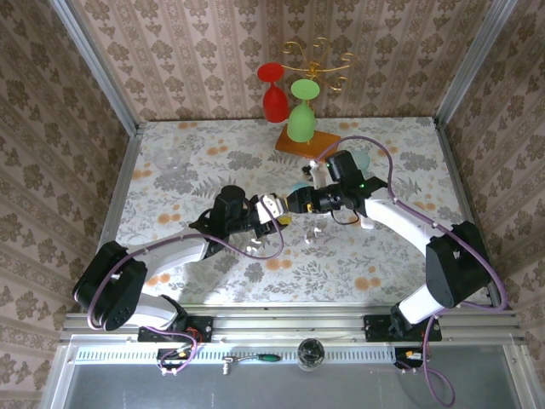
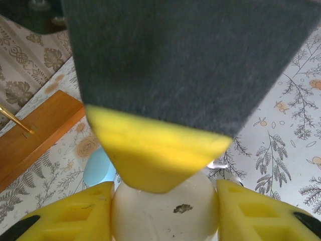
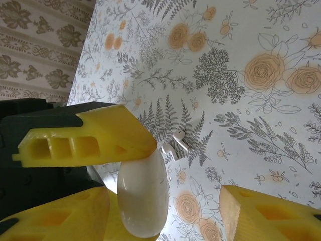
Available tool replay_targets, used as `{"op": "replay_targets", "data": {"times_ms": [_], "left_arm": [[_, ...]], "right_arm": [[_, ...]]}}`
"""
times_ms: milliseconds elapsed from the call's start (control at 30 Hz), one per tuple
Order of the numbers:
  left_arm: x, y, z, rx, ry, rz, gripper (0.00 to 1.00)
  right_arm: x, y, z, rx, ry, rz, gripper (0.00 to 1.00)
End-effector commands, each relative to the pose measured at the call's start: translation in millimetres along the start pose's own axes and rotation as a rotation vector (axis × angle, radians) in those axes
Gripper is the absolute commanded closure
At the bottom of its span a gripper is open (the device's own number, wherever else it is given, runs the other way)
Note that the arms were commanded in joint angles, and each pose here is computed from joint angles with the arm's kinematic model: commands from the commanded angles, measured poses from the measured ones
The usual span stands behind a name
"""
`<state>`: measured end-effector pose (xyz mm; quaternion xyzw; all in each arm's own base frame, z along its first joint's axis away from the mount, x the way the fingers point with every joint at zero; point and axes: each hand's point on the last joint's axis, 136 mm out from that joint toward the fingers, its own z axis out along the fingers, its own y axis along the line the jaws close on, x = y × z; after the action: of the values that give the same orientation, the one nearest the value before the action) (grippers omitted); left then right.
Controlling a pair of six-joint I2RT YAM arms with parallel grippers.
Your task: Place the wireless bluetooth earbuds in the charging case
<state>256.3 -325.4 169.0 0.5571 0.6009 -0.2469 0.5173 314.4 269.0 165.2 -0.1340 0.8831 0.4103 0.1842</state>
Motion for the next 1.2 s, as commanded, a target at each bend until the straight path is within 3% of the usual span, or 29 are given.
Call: {"op": "replay_targets", "data": {"times_ms": [0, 133, 300, 467, 600, 700, 833, 933, 1067, 1167], "left_arm": [[-25, 4, 3, 0.010, -0.069, 0.022, 0.59], [-24, 5, 4, 0.003, -0.071, 0.018, 0.59], [-24, 5, 3, -0.001, -0.072, 0.010, 0.58], [-28, 7, 2, -0.014, -0.085, 0.006, 0.58], [-31, 10, 0, -0.033, -0.100, -0.016, 0.53], [-35, 17, -7, -0.065, -0.137, -0.062, 0.39], [-53, 28, -27, -0.111, -0.263, -0.158, 0.14], [-67, 34, -46, -0.123, -0.356, -0.221, 0.02], [-83, 33, -61, -0.083, -0.427, -0.309, 0.00], [-97, 26, -66, -0.003, -0.473, -0.375, 0.07]], "right_arm": [[0, 9, 5, -0.042, 0.031, -0.027, 0.40], [1, 7, 10, -0.045, 0.040, -0.020, 0.45], [-3, 8, 6, -0.033, 0.015, -0.032, 0.67], [-3, 12, 3, -0.046, 0.012, -0.039, 0.81], [-8, 12, -6, -0.028, -0.039, -0.067, 0.81], [-18, 9, -16, -0.005, -0.107, -0.087, 0.81], [-35, 12, -39, -0.015, -0.240, -0.129, 0.81], [-49, 22, -66, -0.053, -0.360, -0.171, 0.81], [-60, 45, -98, -0.125, -0.508, -0.268, 0.82], [-63, 69, -120, -0.208, -0.589, -0.348, 0.82]]}}
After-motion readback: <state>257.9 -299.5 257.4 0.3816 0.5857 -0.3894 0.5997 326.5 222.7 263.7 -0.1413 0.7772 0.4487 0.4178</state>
